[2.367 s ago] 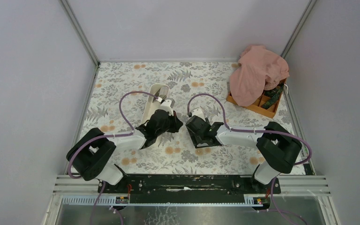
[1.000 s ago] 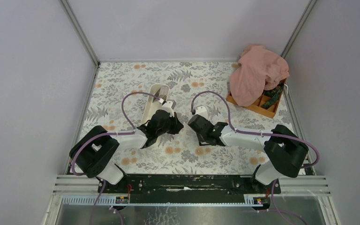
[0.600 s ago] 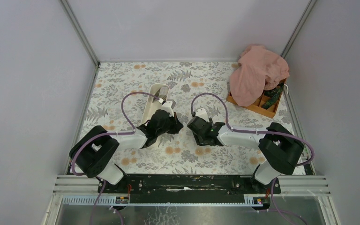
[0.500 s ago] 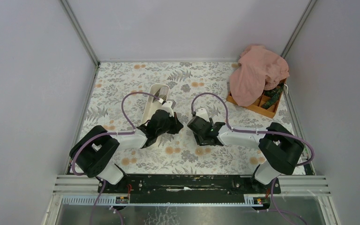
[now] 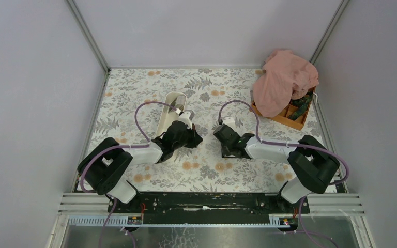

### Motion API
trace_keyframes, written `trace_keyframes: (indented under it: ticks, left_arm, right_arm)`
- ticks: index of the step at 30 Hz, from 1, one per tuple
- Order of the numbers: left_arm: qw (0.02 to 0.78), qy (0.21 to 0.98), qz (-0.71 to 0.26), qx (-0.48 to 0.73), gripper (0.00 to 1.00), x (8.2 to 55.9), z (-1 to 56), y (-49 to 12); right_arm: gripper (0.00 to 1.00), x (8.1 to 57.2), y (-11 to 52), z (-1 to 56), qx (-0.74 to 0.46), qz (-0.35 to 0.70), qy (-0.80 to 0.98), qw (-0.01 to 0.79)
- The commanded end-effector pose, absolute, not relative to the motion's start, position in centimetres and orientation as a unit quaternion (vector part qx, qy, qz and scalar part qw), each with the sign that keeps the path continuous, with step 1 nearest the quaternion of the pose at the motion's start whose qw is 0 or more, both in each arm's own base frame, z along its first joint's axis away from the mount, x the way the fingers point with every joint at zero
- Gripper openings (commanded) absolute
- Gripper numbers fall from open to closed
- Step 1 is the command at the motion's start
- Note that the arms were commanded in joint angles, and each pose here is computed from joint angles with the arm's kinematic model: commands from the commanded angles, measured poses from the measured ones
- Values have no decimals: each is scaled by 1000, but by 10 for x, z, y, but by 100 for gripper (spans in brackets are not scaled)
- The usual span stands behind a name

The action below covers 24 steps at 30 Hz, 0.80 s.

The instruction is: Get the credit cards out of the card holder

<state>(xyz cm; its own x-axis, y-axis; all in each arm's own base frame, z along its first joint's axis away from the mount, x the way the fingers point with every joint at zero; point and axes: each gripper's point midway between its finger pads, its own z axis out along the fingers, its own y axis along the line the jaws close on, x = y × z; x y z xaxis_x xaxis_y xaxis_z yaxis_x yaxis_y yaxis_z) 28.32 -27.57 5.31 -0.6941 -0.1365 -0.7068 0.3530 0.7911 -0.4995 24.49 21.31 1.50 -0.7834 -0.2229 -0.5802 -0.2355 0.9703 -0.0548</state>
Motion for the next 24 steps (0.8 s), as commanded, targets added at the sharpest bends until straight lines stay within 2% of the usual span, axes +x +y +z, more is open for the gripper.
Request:
trace_keyframes:
  ticks: [1, 3, 5, 24]
  left_arm:
    - [401, 852, -331, 59, 0, 294, 65, -283]
    - [401, 852, -332, 58, 0, 294, 65, -283]
    - [400, 852, -332, 59, 0, 293, 65, -283]
    - [395, 845, -353, 67, 0, 291, 72, -291]
  right_arm:
    - [9, 234, 206, 3, -112, 24, 953, 279]
    - [2, 234, 206, 3, -110, 27, 954, 278]
    - [0, 234, 207, 4, -110, 32, 953, 280]
    - [0, 241, 222, 68, -85, 132, 927, 340]
